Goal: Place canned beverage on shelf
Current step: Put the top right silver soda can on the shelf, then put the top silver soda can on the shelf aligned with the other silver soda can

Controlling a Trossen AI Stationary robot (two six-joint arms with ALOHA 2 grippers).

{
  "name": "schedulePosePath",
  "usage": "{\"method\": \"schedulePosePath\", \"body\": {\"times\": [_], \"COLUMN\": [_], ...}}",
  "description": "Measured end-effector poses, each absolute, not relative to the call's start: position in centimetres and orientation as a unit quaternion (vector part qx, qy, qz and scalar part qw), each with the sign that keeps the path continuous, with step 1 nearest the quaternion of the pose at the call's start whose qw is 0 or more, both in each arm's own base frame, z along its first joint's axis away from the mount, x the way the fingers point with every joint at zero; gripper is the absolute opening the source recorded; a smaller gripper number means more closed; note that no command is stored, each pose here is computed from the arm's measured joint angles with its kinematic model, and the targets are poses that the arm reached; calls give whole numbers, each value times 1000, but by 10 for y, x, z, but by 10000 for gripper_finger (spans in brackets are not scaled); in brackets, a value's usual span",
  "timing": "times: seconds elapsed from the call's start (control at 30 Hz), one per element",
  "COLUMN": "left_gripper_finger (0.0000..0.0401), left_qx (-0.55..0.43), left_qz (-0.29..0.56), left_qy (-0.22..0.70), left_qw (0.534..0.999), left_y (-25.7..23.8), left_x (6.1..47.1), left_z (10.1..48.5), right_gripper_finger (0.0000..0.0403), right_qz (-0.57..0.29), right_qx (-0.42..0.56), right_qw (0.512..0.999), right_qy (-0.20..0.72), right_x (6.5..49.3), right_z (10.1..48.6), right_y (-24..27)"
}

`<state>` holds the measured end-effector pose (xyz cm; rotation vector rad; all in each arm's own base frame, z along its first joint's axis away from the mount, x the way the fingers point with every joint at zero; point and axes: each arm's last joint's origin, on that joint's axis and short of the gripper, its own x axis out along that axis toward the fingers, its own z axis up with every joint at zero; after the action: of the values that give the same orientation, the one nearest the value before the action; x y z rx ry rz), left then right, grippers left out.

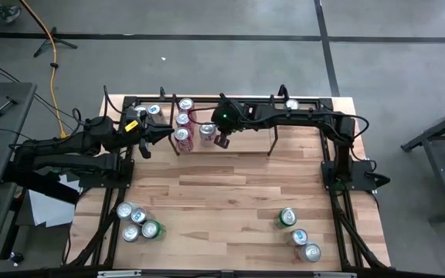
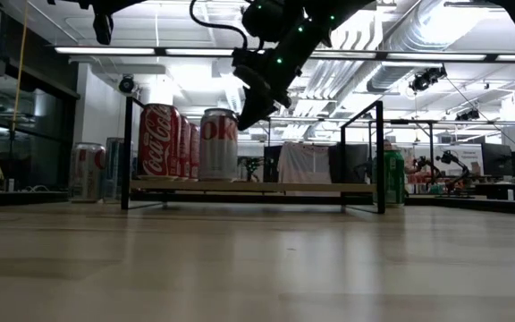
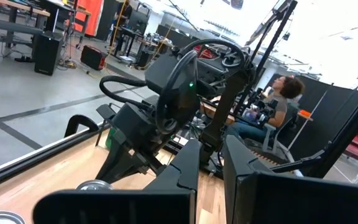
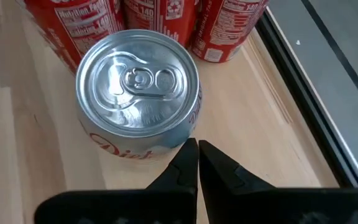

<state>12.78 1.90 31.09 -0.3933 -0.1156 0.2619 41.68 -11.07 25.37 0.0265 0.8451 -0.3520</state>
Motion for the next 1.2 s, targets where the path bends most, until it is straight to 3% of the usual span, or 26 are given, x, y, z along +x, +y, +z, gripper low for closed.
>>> {"method": "schedulePosePath", "body": {"times": [0.43,1.0,1.2], "left_gripper_finger": [0,0,0], "left_qx": [-198,-205,-197], "left_qz": [129,129,130], "left_qy": [-58,-59,-58], "left_qw": [970,968,970], "left_y": [19,19,19], "left_x": [128,128,128], "left_z": [311,311,311], "right_gripper_finger": [0,0,0], "right_qz": [-156,-138,-156], "right_qx": [51,57,55], "right_qw": [899,908,887], "right_qy": [406,391,432], "right_x": [436,439,414], "right_z": [221,223,245], "right_y": [-107,-106,-116]}}
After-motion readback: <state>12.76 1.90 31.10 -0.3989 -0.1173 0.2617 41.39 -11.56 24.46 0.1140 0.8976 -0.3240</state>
